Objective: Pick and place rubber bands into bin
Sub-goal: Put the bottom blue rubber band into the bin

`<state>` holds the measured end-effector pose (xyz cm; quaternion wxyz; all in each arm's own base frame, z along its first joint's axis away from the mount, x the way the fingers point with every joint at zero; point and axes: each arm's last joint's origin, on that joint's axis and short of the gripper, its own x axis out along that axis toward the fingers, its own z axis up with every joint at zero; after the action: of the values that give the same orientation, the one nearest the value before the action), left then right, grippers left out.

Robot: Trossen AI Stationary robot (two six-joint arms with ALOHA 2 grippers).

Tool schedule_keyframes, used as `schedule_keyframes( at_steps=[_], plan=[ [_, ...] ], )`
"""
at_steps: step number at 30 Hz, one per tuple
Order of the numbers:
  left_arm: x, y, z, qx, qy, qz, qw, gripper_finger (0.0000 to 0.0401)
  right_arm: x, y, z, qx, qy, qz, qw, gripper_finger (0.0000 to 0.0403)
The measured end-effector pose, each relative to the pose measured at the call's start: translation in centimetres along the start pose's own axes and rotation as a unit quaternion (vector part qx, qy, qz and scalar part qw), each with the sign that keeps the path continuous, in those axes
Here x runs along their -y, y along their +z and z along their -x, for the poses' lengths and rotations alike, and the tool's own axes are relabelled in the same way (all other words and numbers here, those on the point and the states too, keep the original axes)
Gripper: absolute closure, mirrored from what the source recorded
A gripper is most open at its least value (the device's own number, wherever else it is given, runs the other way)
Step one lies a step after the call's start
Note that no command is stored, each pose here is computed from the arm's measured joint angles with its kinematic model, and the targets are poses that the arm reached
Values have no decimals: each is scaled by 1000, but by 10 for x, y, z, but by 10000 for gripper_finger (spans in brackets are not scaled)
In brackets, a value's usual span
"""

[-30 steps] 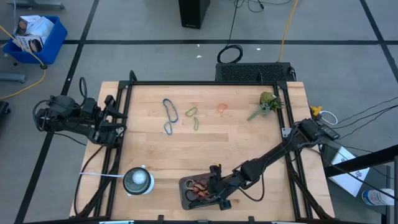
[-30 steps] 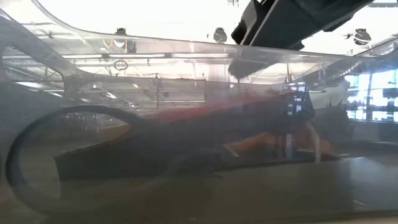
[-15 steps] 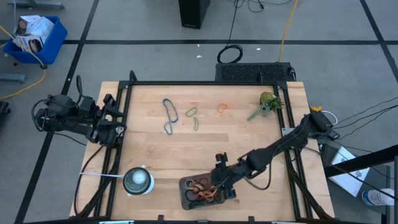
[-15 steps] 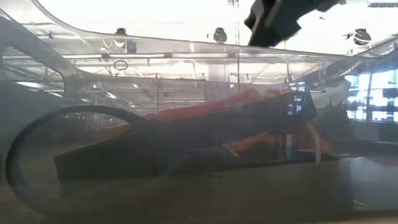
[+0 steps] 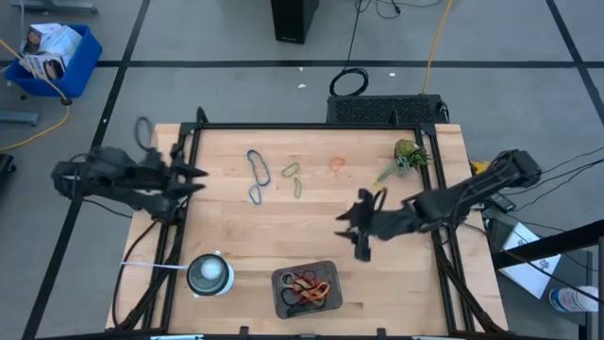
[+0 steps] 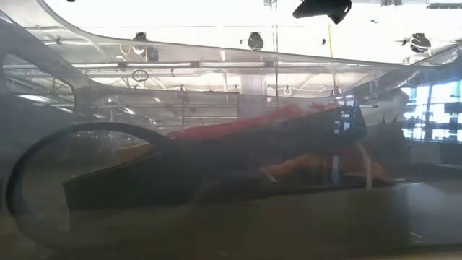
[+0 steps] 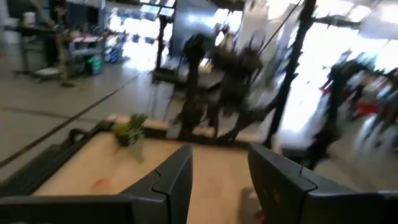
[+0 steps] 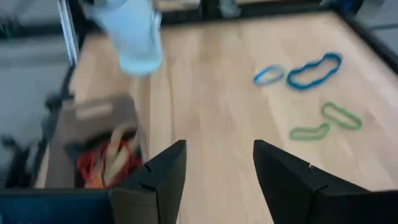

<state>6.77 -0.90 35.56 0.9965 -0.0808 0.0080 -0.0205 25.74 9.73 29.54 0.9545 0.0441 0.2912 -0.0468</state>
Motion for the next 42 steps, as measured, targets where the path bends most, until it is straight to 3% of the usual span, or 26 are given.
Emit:
schedule_keyframes(
  at_steps=[6, 10, 14, 18, 22, 27, 31, 37, 42],
  plan=[
    [4, -18, -58, -174, 44, -44, 983, 240, 26, -9, 11, 89, 4, -55, 995, 220],
    [-3, -36, -94, -321, 98, -48, 941, 240, 35, -17, 13, 118, 5, -71, 990, 220],
    [-13, -52, -126, -432, 109, -103, 889, 240, 40, -19, 12, 118, -1, -87, 989, 220],
    [-28, -64, -155, -487, 75, -119, 862, 240, 42, -18, 12, 119, -3, -89, 989, 220],
    [-46, -78, -174, -520, 45, -96, 848, 240, 41, -18, 12, 119, -2, -91, 989, 220],
    [-65, -100, -185, -566, 51, -79, 819, 240, 41, -18, 12, 118, -2, -98, 988, 220],
    [-79, -112, -192, -578, 96, -13, 810, 240, 41, -18, 12, 118, -2, -98, 988, 220],
    [-91, -130, -199, -594, 173, 88, 781, 240, 42, -18, 11, 119, -6, -87, 989, 220],
    [-97, -148, -206, -611, 217, 111, 753, 240, 47, -17, 10, 120, -13, -94, 988, 220]
  ],
)
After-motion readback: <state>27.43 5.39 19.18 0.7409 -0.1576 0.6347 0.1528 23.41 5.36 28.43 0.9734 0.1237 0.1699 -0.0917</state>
